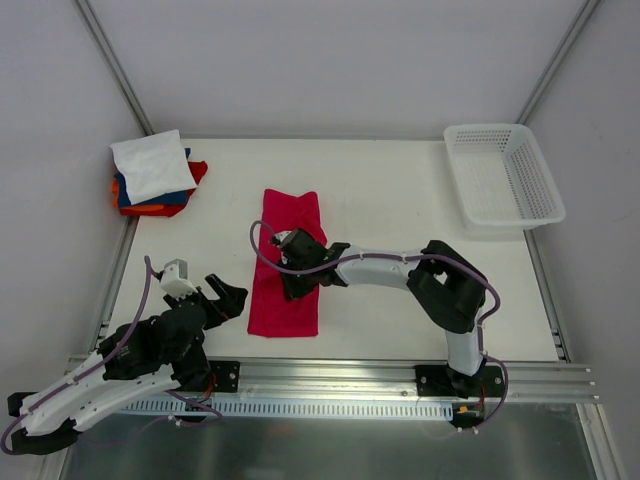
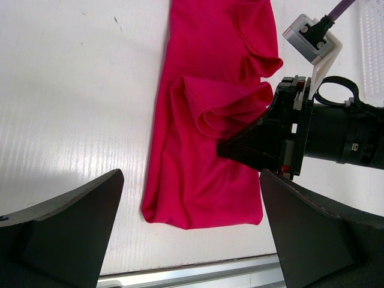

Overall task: Fold and stack the t-shirts
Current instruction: Fold the tshirt

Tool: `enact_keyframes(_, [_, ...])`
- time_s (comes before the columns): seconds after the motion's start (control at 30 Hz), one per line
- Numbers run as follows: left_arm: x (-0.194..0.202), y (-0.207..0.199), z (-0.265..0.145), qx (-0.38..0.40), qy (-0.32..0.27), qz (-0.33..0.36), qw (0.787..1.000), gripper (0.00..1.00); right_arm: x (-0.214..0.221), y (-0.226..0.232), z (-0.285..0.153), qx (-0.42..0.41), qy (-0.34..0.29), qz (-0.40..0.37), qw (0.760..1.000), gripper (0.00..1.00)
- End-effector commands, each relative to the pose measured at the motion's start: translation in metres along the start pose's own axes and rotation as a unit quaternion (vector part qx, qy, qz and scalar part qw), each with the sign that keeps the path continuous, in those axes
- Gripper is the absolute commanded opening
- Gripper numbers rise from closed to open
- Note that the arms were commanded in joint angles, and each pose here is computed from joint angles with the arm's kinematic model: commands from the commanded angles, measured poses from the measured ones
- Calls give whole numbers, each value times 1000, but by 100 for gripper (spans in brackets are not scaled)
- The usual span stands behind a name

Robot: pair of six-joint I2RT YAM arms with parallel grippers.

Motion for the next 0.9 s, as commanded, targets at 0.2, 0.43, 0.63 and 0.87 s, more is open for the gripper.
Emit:
enact_keyframes(0.2, [0,3,1,-10,-8,-2,1000,99,-29,9,-5,-8,-41,-19,999,6])
enact_keyframes(0.43, [0,3,1,-10,-8,-2,1000,99,-44,1,-15,18,-58,-32,998,6])
enact_keyframes(0.63, [0,3,1,-9,-8,-2,1000,99,-55,-19,-16,35,-66,-24,997,5])
enact_keyframes(0.87, [0,3,1,-9,-9,-2,1000,99,-71,-49,-15,57,-72,-9,996,5])
Point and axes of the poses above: each gripper's point midway between its finger pads, its own z axis out along the fingers, its own y axis along the line the jaws close on, x = y × z, the point moved 10 cm from there along -z, back along the fingers, and after that the axes turned 2 degrees about -z, right-handed, at the moved point
